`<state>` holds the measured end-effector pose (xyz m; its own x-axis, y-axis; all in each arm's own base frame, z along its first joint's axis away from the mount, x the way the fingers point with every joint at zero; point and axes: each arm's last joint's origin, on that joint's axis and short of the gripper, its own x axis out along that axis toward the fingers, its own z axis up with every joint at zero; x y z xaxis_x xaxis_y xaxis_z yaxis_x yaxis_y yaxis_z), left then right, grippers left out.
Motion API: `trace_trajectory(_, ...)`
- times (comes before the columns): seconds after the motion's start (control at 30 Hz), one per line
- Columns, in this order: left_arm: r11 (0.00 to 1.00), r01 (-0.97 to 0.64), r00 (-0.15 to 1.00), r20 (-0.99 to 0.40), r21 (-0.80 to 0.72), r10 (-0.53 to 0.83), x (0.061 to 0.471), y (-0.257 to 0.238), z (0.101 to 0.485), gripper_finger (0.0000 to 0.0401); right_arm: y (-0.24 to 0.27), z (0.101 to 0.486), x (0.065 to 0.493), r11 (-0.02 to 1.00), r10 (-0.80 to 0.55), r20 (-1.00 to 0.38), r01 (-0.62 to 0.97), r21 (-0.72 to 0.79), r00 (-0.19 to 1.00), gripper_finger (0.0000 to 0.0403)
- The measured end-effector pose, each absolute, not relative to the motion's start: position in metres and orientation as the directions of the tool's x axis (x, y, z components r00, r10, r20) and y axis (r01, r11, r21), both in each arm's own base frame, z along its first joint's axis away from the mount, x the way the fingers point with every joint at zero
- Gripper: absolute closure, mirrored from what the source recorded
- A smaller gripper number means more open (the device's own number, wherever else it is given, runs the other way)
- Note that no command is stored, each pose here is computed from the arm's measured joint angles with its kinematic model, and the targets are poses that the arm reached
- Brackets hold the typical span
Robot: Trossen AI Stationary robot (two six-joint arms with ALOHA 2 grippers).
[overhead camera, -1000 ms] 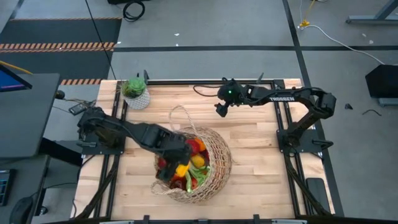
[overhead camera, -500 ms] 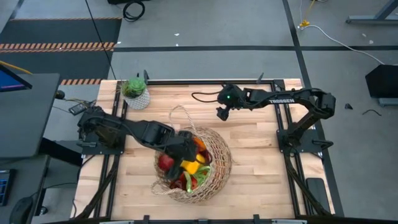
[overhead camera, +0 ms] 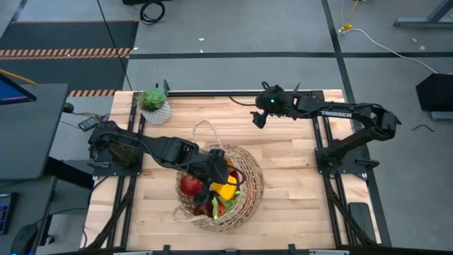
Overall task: Build produce basket
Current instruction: Put the bell pepper into the basket
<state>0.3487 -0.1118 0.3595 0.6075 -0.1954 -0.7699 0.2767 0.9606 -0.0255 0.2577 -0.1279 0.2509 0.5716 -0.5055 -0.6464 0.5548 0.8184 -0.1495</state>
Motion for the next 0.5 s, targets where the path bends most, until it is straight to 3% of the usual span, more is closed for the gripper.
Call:
trace_trajectory(0.2,0.955,0.296,0.619,-0.76,-0.009,-0.199,0.35,-0.112,0.361,0.0048,-0.121,0.258,0.252,0.839,-0.477,-0.633,0.529,-0.123,0.609,0.0055)
trace_trajectory(0.5,0.948,0.317,0.679,-0.701,0.011,-0.218,0.355,-0.114,0.366,0.0048,-0.113,0.225,0.244,0.855,-0.444,-0.693,0.499,-0.14,0.567,0.0055)
